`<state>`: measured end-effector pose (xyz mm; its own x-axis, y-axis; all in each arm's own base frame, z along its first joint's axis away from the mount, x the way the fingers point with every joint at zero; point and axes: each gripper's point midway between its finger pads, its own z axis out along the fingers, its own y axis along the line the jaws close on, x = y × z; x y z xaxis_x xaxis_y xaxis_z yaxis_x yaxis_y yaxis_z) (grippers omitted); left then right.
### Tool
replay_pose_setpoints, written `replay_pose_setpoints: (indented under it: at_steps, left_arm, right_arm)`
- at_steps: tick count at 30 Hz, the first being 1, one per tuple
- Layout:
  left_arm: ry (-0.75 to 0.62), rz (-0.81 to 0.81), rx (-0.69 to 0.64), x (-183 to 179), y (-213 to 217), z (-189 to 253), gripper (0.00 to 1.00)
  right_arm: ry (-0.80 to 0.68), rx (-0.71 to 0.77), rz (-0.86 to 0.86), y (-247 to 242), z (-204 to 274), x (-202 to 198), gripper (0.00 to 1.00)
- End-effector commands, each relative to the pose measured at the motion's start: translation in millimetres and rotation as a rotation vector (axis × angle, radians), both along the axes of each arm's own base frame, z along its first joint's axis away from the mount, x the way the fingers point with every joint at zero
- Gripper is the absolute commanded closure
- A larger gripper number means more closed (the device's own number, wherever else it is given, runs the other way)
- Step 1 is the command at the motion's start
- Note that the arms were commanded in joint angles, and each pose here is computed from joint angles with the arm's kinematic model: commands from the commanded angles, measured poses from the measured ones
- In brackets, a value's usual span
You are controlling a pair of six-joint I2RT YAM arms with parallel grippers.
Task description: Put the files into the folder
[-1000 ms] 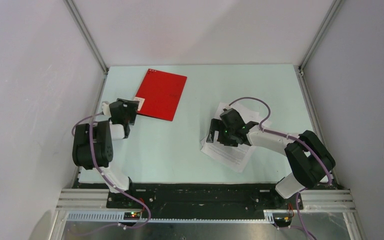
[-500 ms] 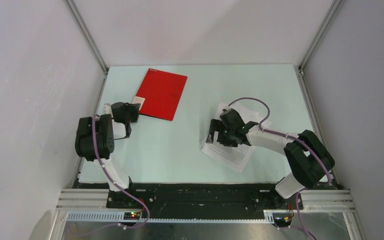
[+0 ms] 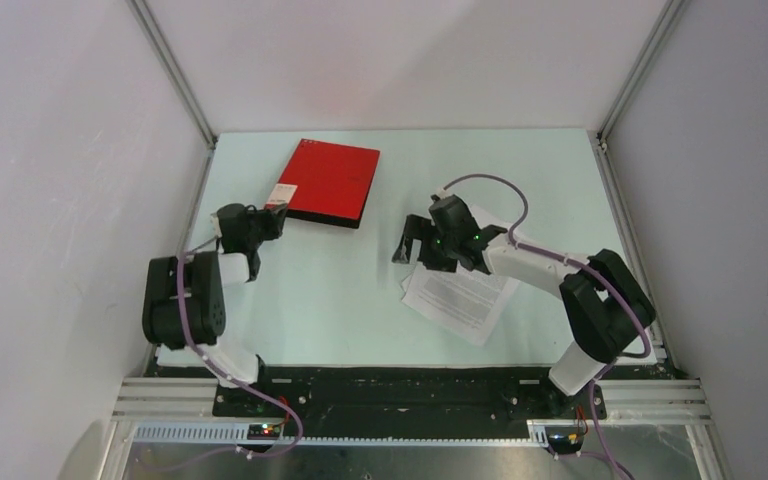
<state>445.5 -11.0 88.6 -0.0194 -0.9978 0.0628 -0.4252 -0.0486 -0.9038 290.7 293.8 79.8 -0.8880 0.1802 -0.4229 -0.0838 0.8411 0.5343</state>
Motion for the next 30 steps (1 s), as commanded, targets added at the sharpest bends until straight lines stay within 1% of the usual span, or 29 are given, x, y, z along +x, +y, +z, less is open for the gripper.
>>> replay_pose_setpoints:
  at_steps: [1,2,3,6,7,11,17,18,19,20,21,22,25,26,27,28,29,30]
  left_arm:
    - [-0.035,-0.014,-0.171,-21.7,-19.8,43.7,1.0]
    - [-0.041,-0.011,-0.193,-27.0,-21.1,52.7,1.0]
    - [-0.031,-0.011,-0.205,-33.5,-23.1,50.1,1.0]
    - [-0.055,-0.012,-0.254,-47.1,-27.4,63.8,1.0]
    - [-0.047,-0.016,-0.263,-52.0,-29.1,61.1,1.0]
    - [-0.065,-0.027,-0.28,-65.9,-33.4,69.4,1.0]
    - [-0.099,-0.049,-0.294,-72.9,-37.6,82.9,1.0]
    - [-0.099,-0.056,-0.296,-73.9,-39.0,83.8,1.0]
    - [-0.103,-0.06,-0.3,-74.9,-39.9,85.7,1.0]
    - [-0.103,-0.066,-0.303,-75.8,-40.7,86.0,1.0]
    - [-0.106,-0.069,-0.302,-76.7,-41.2,86.8,1.0]
    - [-0.103,-0.073,-0.305,-78.4,-42.4,85.7,1.0]
    - [-0.101,-0.085,-0.311,-82.8,-44.7,84.4,1.0]
    - [-0.094,-0.091,-0.318,-85.8,-46.6,81.9,1.0]
    - [-0.093,-0.095,-0.32,-87.2,-47.4,81.4,1.0]
    - [-0.094,-0.1,-0.325,-89.4,-48.5,81.8,1.0]
    - [-0.094,-0.106,-0.329,-91.3,-49.6,81.6,1.0]
    - [-0.105,-0.112,-0.334,-92.8,-51.1,86.2,1.0]
  right_arm:
    - [-0.074,0.139,0.001,34.1,36.6,33.1,0.01]
    - [-0.078,0.162,-0.013,37.4,42.7,39.5,0.01]
    - [-0.076,0.18,-0.014,41.8,41.1,43.5,0.01]
    - [-0.043,0.259,-0.034,55.7,43.0,55.3,0.02]
    - [-0.046,0.3,-0.047,61.5,49.0,60.7,0.02]
    - [-0.023,0.377,-0.094,73.3,48.4,72.1,0.03]
    - [0.046,0.478,-0.16,90.7,30.2,89.8,0.07]
    - [0.048,0.513,-0.17,94.8,35.0,94.4,0.08]
    - [0.068,0.518,-0.179,96.9,26.8,96.5,0.09]
    - [0.071,0.554,-0.19,101.2,31.9,101.7,0.1]
    - [0.09,0.561,-0.195,103.9,24.7,103.0,0.11]
    - [0.089,0.603,-0.206,107.9,31.6,108.7,0.12]
    - [0.108,0.66,-0.24,114.2,27.6,119.7,0.15]
    - [0.103,0.697,-0.251,117.3,35.6,125.4,0.17]
    - [0.11,0.705,-0.264,119.1,31.2,128.9,0.18]
    - [0.104,0.742,-0.266,125.0,40.5,133.2,0.22]
    - [0.106,0.752,-0.273,127.5,37.2,136.6,0.25]
    - [0.102,0.774,-0.275,131.6,44.5,141.8,0.33]
